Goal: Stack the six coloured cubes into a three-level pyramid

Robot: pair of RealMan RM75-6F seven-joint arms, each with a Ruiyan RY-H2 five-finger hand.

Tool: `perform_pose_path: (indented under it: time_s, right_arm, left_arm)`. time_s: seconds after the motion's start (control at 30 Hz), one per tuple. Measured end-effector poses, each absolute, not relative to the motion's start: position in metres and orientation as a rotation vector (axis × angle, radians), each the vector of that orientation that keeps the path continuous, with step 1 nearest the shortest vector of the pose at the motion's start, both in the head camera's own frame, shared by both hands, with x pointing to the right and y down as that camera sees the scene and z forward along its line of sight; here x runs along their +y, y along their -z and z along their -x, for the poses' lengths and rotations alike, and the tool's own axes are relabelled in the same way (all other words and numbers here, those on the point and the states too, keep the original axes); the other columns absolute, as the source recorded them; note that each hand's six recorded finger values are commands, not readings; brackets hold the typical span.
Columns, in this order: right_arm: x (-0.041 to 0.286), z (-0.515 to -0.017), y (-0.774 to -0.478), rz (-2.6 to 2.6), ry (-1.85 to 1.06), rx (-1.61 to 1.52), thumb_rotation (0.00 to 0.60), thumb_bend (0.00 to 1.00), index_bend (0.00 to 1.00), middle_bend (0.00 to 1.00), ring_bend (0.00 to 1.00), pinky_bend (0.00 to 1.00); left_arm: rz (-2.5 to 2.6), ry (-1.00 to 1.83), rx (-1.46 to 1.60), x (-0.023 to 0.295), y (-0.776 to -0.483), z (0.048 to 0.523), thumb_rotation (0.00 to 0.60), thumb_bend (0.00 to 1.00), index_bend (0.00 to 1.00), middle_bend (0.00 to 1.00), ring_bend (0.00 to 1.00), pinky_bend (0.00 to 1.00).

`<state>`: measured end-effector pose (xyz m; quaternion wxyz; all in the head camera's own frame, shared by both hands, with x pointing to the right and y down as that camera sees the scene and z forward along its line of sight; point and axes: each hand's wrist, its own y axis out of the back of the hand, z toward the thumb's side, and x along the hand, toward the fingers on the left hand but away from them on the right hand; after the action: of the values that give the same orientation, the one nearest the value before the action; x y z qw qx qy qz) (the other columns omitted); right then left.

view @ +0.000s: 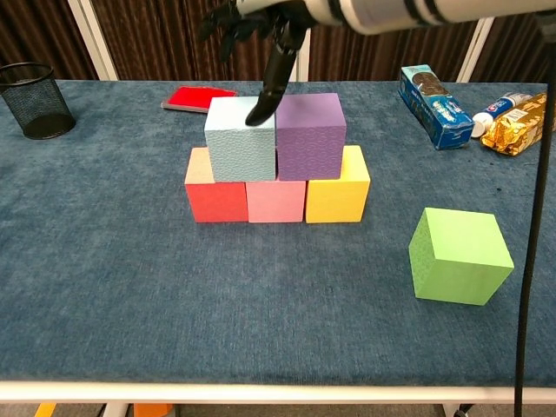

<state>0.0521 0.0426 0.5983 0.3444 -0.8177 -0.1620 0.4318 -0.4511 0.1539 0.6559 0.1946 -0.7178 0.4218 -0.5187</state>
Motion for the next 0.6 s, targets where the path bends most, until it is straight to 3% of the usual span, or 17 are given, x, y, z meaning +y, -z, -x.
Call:
perform_pose_path:
  time_s: [0.27,0.6]
  right_arm:
    - [0.017,-0.112,-0.576,2.072,-1.148,-0.646,0.600,0.04,0.00,0.05,0.00,0.00]
    - [0.029,-0.185,-0.614,2.031,-1.344,-0.687,0.600,0.06,0.00,0.02,0.00,0.00]
  left_arm:
    - [2.002,1.410,1.166,0.144,-0.653,0.437,0.600,0.04,0.08,0.09,0.00,0.07]
    - [1.930,1.340,1.240,0.126,-0.650,0.422,0.600,0.04,0.08,0.09,0.00,0.07]
